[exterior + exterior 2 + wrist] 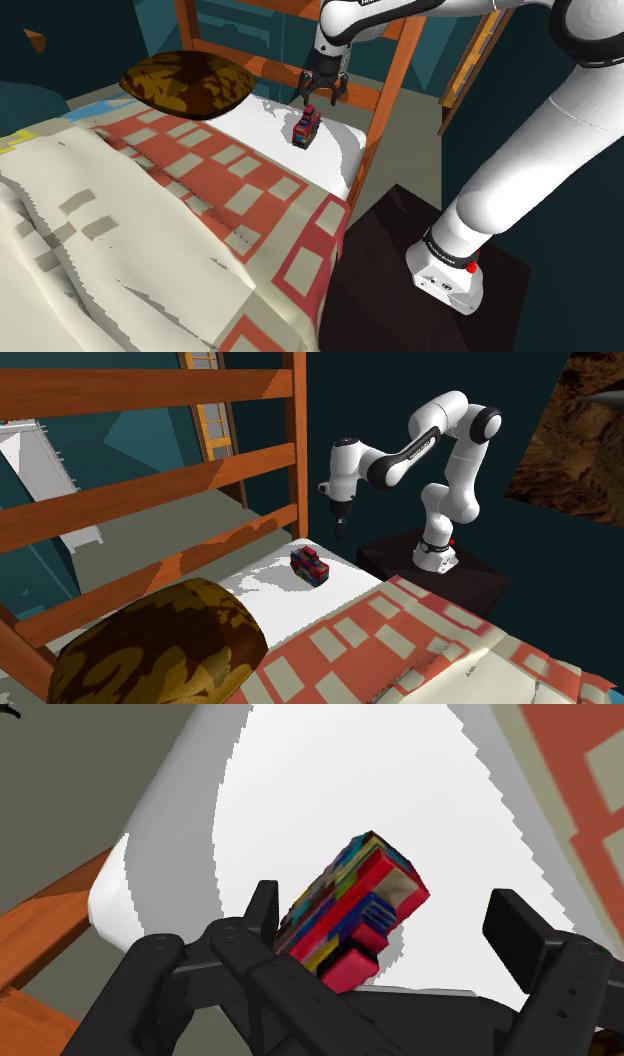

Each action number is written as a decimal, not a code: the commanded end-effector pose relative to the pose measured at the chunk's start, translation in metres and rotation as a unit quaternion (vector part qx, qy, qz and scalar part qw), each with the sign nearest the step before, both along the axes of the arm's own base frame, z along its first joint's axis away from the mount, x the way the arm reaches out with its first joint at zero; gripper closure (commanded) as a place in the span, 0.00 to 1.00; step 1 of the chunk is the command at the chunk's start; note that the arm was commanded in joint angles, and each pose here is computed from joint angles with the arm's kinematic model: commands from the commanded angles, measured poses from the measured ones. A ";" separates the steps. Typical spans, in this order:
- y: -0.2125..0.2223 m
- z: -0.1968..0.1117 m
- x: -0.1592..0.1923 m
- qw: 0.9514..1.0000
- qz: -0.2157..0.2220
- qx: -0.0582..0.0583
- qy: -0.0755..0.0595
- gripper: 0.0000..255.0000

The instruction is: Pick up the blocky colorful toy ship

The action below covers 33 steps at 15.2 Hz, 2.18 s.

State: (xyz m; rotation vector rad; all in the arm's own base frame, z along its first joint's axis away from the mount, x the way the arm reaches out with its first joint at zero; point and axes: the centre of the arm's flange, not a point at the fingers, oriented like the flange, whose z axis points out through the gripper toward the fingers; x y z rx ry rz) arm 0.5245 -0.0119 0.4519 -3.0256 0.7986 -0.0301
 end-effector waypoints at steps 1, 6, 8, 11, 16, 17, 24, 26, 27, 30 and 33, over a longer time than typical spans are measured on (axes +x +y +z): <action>-0.009 -0.014 0.025 1.000 -0.026 -0.001 0.001 0.00; -0.024 -0.043 0.069 0.997 -0.079 -0.002 0.004 0.00; -0.024 -0.053 0.069 0.997 -0.079 -0.002 0.004 0.00; -0.024 -0.069 0.069 0.997 -0.079 -0.002 0.004 0.00; -0.024 -0.083 0.069 0.997 -0.079 -0.002 0.004 1.00; -0.024 -0.082 0.069 0.997 -0.079 -0.002 0.004 1.00; -0.024 -0.082 0.069 0.997 -0.079 -0.002 0.004 1.00; -0.024 -0.077 0.069 0.997 -0.079 -0.002 0.004 1.00; -0.024 -0.072 0.069 0.997 -0.079 -0.002 0.004 1.00; -0.024 -0.056 0.069 0.997 -0.079 -0.002 0.004 1.00; -0.024 -0.040 0.069 0.997 -0.079 -0.002 0.004 1.00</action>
